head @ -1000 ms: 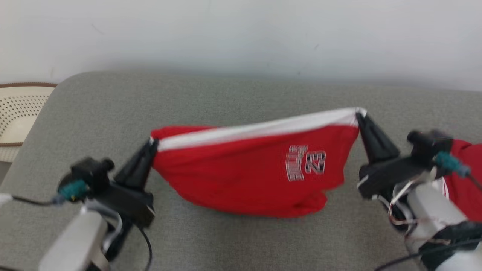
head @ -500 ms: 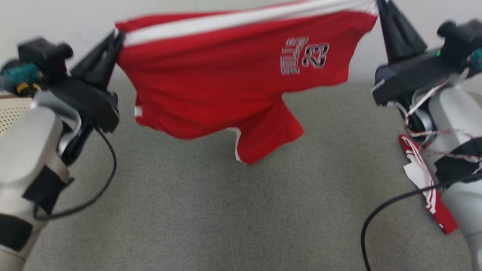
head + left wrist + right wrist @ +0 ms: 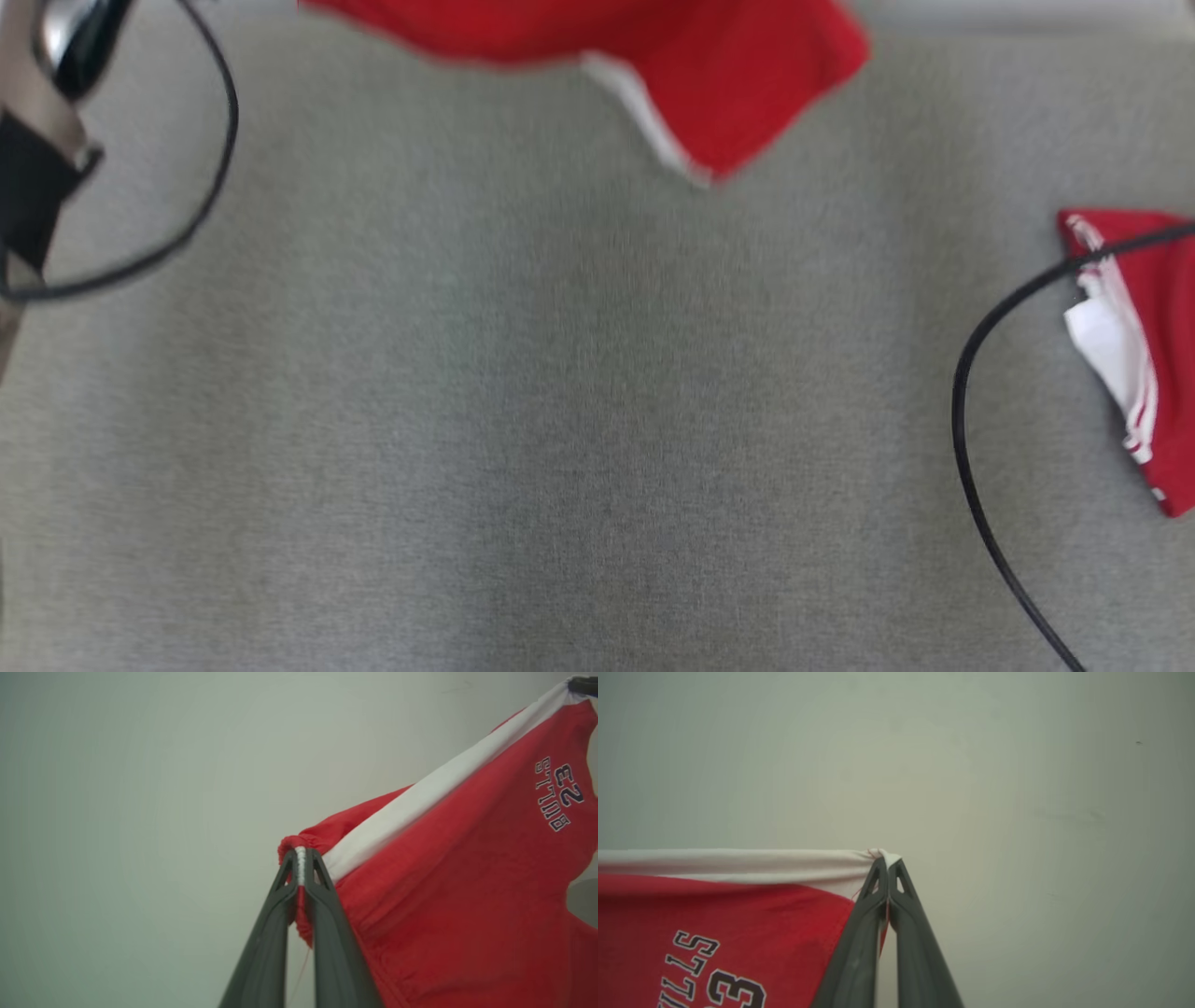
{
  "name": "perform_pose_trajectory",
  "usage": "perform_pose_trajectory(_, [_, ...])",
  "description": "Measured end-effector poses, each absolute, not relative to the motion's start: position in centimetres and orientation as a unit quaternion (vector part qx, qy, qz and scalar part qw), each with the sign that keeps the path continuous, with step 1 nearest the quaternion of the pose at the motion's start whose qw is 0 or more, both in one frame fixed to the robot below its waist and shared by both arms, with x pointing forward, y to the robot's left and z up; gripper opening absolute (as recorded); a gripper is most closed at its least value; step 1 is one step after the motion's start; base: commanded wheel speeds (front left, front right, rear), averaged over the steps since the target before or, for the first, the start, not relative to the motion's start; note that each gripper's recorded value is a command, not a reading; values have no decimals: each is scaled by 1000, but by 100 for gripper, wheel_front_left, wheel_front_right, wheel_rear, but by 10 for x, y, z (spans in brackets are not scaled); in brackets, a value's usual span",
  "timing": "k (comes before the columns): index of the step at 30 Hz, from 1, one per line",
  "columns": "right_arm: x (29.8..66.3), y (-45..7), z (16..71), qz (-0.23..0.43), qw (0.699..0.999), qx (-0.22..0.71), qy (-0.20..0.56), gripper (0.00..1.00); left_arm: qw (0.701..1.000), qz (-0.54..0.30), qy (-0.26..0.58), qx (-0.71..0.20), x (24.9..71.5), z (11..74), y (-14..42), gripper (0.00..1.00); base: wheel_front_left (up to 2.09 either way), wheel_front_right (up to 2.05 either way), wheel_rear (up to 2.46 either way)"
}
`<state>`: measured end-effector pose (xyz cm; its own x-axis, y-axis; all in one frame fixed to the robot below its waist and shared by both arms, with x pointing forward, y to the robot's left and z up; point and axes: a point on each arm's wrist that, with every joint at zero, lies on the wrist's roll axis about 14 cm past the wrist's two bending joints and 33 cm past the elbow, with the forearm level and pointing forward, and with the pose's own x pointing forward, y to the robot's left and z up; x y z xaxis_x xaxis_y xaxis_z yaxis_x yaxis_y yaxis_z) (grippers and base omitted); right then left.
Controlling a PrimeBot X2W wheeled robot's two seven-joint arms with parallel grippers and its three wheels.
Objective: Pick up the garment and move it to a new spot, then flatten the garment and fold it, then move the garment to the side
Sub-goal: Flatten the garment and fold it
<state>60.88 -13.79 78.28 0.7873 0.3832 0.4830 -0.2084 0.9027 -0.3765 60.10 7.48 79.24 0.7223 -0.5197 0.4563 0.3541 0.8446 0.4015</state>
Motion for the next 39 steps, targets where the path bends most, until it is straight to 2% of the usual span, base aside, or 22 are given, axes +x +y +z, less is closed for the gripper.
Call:
perform_pose_trajectory(8, [662, -145, 762, 135, 933, -167, -288, 0, 902, -249, -337, 100, 637, 782, 54, 0, 0, 0, 0])
perform_pose_trajectory(11, [673, -144, 725, 146, 939, -161, -267, 0, 916, -254, -303, 68, 656, 735, 55, 0, 0, 0, 0])
perform_pose_trajectory(15, [669, -139, 628, 187, 955, -138, -183, 0, 942, -258, -214, 13, 670, 638, 57, 0, 0, 0, 0])
perform_pose_trajectory(19, [637, -154, 545, 207, 968, -104, -93, 0, 945, -292, -129, -71, 650, 562, 32, 0, 0, 0, 0])
perform_pose_trajectory(23, [595, -164, 492, 215, 975, -52, -22, 0, 941, -303, -55, -138, 620, 510, 24, 0, 0, 0, 0])
perform_pose_trajectory(25, [571, -159, 472, 234, 971, -46, 9, 0, 941, -307, -26, -139, 604, 490, 25, 0, 0, 0, 0])
perform_pose_trajectory(30, [517, -161, 438, 237, 968, 4, 78, 0, 940, -284, 11, -186, 575, 474, 34, 0, 0, 0, 0])
perform_pose_trajectory(39, [443, -159, 420, 230, 963, 45, 136, 0, 945, -236, 44, -222, 524, 464, 53, 0, 0, 0, 0])
